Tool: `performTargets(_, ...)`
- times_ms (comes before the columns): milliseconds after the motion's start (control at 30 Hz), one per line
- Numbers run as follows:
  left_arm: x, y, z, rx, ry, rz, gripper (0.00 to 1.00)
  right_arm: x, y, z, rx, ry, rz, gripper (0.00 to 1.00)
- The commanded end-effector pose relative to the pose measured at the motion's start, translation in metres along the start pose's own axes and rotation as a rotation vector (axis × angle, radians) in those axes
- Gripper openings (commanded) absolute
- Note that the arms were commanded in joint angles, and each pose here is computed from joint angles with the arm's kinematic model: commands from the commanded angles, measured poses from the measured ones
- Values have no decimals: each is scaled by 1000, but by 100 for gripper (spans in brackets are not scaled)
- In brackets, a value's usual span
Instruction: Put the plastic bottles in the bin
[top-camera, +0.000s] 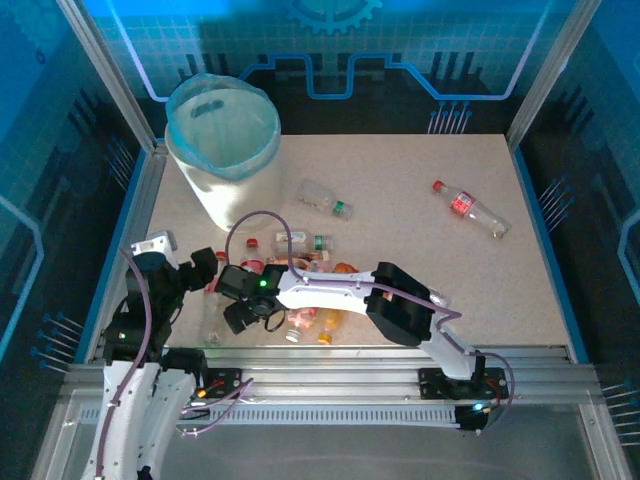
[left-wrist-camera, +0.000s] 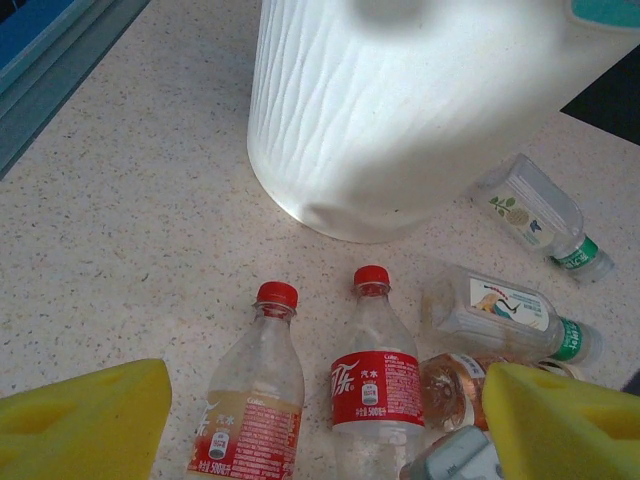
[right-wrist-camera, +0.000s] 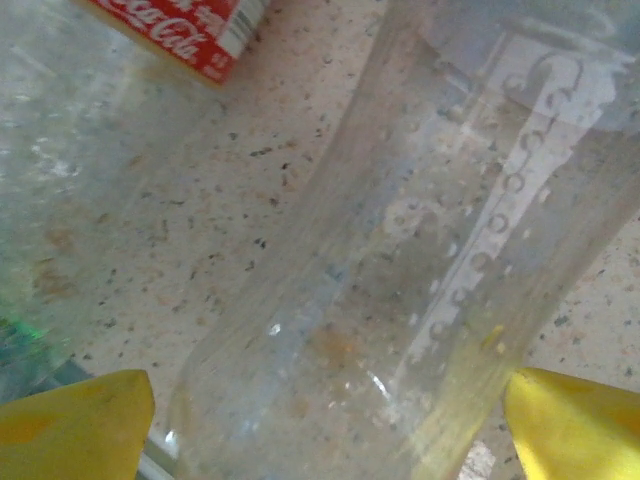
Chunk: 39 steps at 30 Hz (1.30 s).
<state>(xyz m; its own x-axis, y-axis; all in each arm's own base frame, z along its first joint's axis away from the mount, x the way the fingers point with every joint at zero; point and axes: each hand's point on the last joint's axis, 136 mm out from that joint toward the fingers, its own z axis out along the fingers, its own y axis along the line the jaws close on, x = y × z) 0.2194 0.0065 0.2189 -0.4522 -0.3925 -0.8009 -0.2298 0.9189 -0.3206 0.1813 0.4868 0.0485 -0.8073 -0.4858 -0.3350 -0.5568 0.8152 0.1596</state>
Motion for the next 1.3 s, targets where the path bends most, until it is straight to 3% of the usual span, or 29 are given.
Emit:
performTargets(0, -3, 5, 1, -24, -20, -14, 82, -11, -11, 6, 36, -20, 52, 89)
performTargets(433, -3, 4, -1, -17, -22, -17, 82, -20, -9, -12, 18, -73, 66, 58)
performTargets(667, -10, 0, -8, -6, -34, -14, 82, -34, -4, -57, 29, -178, 42, 53)
performTargets(900, -57, -23, -40, 45, -101, 37, 82, -21, 8, -114, -57, -240, -33, 53)
performTargets(1067, -104, -63, -82, 191, -154, 50, 80, 4, 14, -169, -152, -293, -147, 50)
performTargets(1267, -138, -136, -117, 523, -67, 3, 76, 30, -20, -237, -185, -390, -250, 49)
